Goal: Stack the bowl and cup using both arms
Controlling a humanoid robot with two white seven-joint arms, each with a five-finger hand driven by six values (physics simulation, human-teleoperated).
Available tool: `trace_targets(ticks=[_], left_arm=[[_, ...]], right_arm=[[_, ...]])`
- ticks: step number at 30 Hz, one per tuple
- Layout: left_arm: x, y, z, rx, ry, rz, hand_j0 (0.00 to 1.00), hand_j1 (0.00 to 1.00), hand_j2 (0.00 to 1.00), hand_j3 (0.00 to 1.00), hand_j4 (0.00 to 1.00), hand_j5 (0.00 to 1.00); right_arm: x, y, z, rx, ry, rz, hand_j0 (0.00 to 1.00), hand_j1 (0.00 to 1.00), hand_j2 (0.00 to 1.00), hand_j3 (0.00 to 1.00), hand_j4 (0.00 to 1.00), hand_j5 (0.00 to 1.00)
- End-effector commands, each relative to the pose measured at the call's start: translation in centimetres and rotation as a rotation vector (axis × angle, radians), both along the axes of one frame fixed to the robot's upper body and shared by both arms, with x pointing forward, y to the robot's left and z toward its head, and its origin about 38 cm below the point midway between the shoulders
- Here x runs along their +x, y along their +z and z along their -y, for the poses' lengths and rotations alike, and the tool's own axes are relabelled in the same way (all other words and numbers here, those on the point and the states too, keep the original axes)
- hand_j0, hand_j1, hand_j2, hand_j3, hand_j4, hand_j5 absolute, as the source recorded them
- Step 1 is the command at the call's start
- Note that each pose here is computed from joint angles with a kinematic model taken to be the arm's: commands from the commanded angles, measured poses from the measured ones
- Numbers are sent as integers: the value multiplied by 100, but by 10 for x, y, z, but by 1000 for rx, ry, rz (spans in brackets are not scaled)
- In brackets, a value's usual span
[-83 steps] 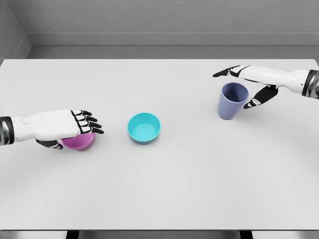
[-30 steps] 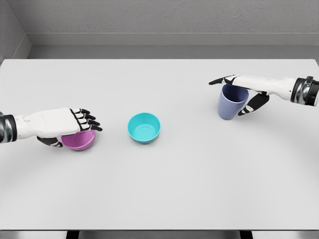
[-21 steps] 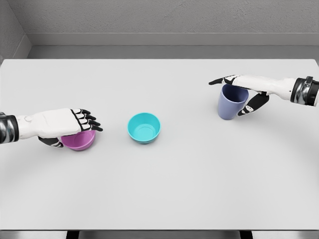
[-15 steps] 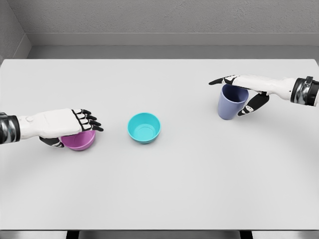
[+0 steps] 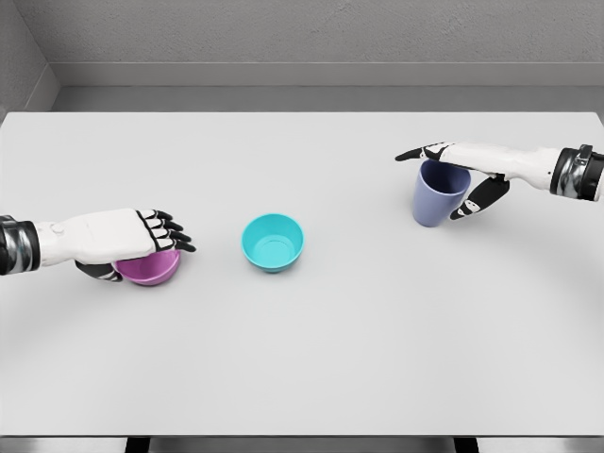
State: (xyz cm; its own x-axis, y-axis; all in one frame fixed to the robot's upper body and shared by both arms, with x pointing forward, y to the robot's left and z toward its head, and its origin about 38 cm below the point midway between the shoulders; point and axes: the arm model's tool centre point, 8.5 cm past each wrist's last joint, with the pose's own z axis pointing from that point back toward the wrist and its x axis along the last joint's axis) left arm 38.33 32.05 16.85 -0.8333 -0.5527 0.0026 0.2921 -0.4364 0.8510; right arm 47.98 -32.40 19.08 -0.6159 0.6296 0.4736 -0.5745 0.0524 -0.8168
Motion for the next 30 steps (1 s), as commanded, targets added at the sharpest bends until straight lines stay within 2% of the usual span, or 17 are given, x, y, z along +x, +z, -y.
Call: trace_targets(ticks=[1,6,12,17,20,22,30], left_arm=[[0,0,-1,-3,5,-2,94,94,94,94,94,94],[0,0,-2,-2,7,-2,89,89,89,89,89,89],[2,8,1,-9,0,16,89,89,89,89,89,89],[3,11,2,-10,-6,25,89,89,89,89,89,89],[5,16,3,-10,-7,37,89,89,89,89,89,89],[5,18,5,-12,-14,44,89,89,89,89,89,89],[6,26,10,-9,-34,67,89,89,89,89,89,89]], right_arm=[[0,1,0,7,-4,-1,100,100,100,100,100,100],[0,1,1,6,-5,-1,99,99,99,99,99,99],[0,1,0,7,-4,-1,90,90,90,90,90,90],[0,1,1,6,-5,-1,76,76,76,76,76,76],[1,3,1,8,-3,3,64,64,64,64,64,64],[1,4,1,8,-5,5,60,60,60,60,60,60],[1,5,3,3,-6,6,58,58,58,58,58,58]])
